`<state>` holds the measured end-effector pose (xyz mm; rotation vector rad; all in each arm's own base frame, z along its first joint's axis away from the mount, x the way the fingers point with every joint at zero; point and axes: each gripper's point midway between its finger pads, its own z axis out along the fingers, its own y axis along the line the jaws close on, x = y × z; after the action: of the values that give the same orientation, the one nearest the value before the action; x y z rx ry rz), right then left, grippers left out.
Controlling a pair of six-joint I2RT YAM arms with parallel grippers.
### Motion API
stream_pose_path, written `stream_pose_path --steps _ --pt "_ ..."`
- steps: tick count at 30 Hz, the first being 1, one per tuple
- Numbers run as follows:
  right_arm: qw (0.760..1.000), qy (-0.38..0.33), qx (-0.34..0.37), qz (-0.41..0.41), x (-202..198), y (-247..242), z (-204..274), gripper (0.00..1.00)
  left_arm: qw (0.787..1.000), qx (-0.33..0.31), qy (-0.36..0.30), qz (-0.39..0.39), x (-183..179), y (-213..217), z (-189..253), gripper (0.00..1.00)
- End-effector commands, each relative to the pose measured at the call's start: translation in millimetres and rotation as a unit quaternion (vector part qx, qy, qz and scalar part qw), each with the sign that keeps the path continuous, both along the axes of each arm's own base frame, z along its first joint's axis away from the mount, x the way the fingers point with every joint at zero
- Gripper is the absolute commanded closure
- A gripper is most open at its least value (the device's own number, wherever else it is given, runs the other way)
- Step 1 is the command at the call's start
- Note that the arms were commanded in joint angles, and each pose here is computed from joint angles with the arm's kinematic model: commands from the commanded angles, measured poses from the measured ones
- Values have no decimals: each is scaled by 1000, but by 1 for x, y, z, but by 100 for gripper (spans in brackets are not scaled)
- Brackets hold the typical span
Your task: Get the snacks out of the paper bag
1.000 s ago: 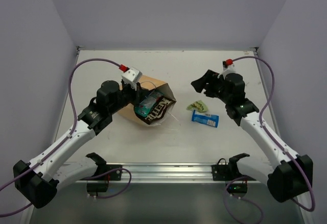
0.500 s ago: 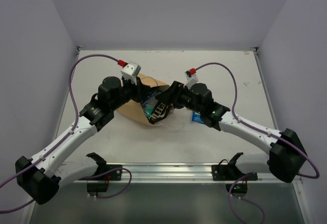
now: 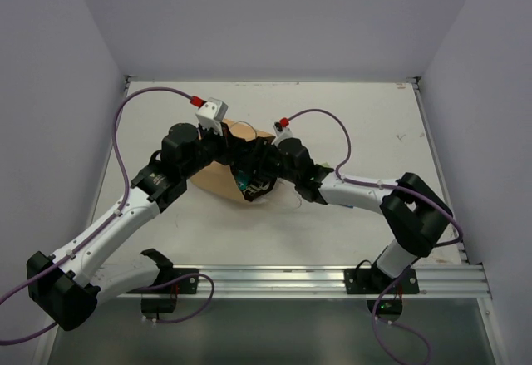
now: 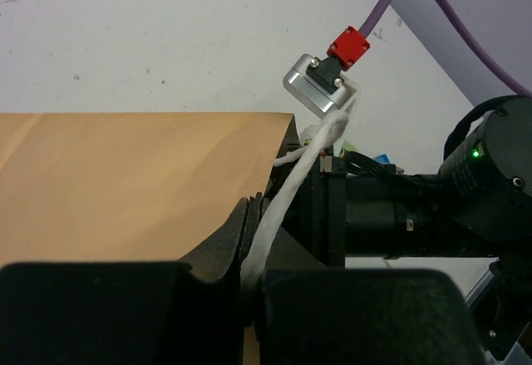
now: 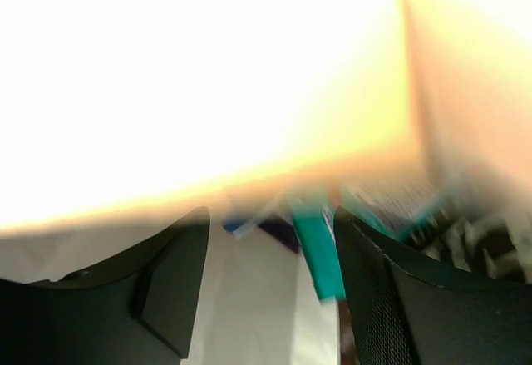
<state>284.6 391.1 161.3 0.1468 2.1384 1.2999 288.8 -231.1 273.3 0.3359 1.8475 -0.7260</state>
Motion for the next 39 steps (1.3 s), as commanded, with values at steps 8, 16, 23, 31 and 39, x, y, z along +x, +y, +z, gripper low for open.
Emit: stream_pose_path --steps 8,16,23,31,39 --pt "997 -41 61 -4 19 25 38 75 997 -46 -52 20 10 0 48 100" --pt "996 -78 37 -14 -4 -22 45 100 997 -28 -55 38 15 7 41 100" --pt "992 -124 12 11 -36 -76 96 100 996 15 -57 63 22 21 20 100" --pt "984 -171 -38 -24 -33 -162 163 100 992 85 -79 52 26 36 -6 100" --pt "969 -213 -64 -109 41 -209 210 100 991 107 -84 5 15 33 -25 100"
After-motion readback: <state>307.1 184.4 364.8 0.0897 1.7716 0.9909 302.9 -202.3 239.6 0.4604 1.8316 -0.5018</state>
